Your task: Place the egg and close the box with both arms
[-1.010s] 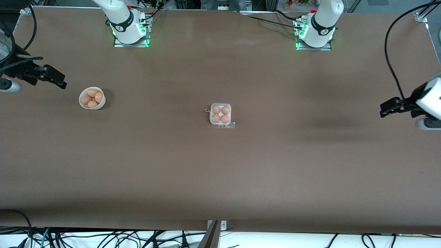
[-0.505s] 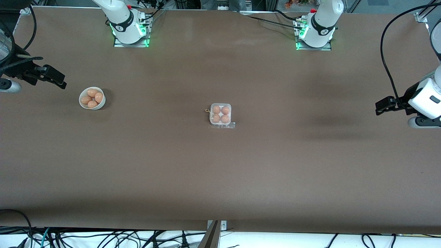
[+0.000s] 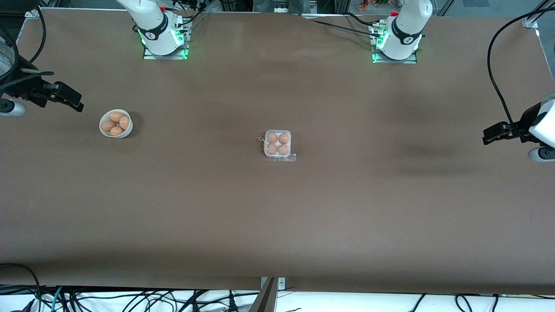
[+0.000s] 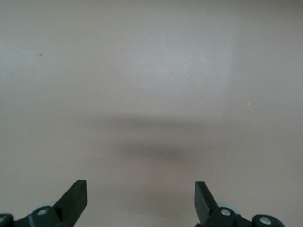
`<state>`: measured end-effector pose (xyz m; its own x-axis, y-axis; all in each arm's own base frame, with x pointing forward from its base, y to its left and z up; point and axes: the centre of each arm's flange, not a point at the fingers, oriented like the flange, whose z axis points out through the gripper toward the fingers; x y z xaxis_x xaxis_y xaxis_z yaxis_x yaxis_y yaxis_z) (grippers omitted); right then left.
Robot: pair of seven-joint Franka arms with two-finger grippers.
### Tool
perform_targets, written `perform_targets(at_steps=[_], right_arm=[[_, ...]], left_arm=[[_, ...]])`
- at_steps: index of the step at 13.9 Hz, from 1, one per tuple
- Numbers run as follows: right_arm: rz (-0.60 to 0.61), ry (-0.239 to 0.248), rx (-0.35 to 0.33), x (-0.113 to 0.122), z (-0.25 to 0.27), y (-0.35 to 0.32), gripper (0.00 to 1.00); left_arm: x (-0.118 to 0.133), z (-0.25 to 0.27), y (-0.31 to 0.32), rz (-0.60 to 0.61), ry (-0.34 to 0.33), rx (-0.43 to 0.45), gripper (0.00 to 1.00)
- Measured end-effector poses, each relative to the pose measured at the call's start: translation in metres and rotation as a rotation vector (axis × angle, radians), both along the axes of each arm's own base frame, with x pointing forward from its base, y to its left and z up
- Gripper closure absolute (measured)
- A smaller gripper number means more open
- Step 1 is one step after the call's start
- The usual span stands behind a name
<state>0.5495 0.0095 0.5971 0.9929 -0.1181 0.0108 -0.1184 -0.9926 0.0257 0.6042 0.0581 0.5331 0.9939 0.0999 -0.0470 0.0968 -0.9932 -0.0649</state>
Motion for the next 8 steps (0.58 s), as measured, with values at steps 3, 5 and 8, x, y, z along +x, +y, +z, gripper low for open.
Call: perform_targets(at_steps=[3, 5, 8], right_arm=[[0.000, 0.000, 0.000, 0.0000, 0.0000, 0.0000, 0.00], [0.000, 0.000, 0.000, 0.0000, 0.0000, 0.0000, 0.00], [0.000, 0.000, 0.000, 0.0000, -0.0001, 0.0000, 0.00]], left_arm=[[-0.0002, 0.0007, -0.0011, 0.024, -0.003, -0.009, 0.00], [-0.0003, 0.0011, -0.0011, 0.028, -0.004, -0.009, 0.00], [0.0018, 0.0036, -0.0014, 0.028, -0.019, -0.008, 0.00]])
